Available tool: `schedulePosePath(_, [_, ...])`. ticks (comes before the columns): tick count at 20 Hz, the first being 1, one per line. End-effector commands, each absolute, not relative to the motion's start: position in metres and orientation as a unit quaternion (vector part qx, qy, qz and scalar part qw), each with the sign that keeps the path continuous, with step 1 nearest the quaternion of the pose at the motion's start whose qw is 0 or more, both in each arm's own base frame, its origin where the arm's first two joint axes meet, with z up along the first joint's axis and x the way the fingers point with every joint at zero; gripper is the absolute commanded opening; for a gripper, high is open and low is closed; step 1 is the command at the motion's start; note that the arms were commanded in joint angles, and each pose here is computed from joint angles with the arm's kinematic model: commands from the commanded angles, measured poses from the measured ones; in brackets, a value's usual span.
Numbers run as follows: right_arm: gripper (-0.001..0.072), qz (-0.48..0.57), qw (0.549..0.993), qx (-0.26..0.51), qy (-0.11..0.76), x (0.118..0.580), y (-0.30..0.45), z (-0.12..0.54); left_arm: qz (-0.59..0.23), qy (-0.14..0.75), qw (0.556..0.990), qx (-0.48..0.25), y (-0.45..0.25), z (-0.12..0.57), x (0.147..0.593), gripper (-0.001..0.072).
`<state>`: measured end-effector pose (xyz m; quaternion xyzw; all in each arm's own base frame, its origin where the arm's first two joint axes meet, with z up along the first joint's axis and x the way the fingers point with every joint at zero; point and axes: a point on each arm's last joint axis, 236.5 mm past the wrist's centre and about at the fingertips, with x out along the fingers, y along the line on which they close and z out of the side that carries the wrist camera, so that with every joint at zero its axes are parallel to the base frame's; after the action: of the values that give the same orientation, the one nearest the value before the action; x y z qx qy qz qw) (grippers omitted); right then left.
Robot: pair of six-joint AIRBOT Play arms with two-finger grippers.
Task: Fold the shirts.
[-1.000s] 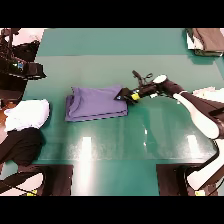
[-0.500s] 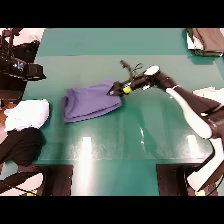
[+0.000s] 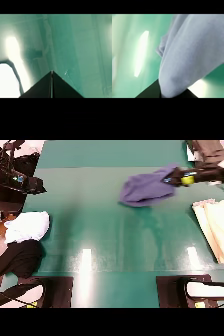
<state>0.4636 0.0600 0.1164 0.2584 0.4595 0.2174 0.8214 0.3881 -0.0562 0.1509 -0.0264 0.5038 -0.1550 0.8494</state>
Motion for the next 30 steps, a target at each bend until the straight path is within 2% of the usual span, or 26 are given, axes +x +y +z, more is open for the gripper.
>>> schedulePosePath(1, [0.0023,0.079,0.869,0.279,0.401,0.449,-0.066,0.148,-0.155,0.507,0.847,-0.031,-0.057,0.151,0.386,0.0025])
schedulePosePath(5, [0.0022,-0.017,0.873,0.324,0.364,0.422,-0.16,0.154,-0.162,0.508,0.845,-0.038,-0.062,0.151,0.385,0.0024])
schedulePosePath(8, [0.0023,-0.054,0.872,0.343,0.345,0.407,-0.196,0.156,-0.166,0.507,0.845,-0.045,-0.065,0.152,0.385,0.0024])
schedulePosePath(12, [0.0022,-0.056,0.877,0.358,0.316,0.405,-0.209,0.174,-0.163,0.508,0.844,-0.049,-0.065,0.152,0.385,0.0024])
schedulePosePath(16, [0.0022,-0.042,0.902,0.316,0.291,0.406,-0.207,0.223,-0.163,0.508,0.844,-0.049,-0.065,0.152,0.385,0.0024])
schedulePosePath(19, [0.0023,-0.053,0.906,0.286,0.309,0.393,-0.205,0.243,-0.164,0.508,0.844,-0.048,-0.065,0.152,0.385,0.0024])
schedulePosePath(25, [0.0023,-0.177,0.851,0.252,0.426,0.327,-0.232,0.213,-0.173,0.505,0.845,-0.031,-0.065,0.152,0.384,0.0024])
schedulePosePath(30, [0.0023,-0.288,0.807,0.235,0.459,0.262,-0.25,0.198,-0.18,0.503,0.845,-0.021,-0.065,0.152,0.385,0.0024])
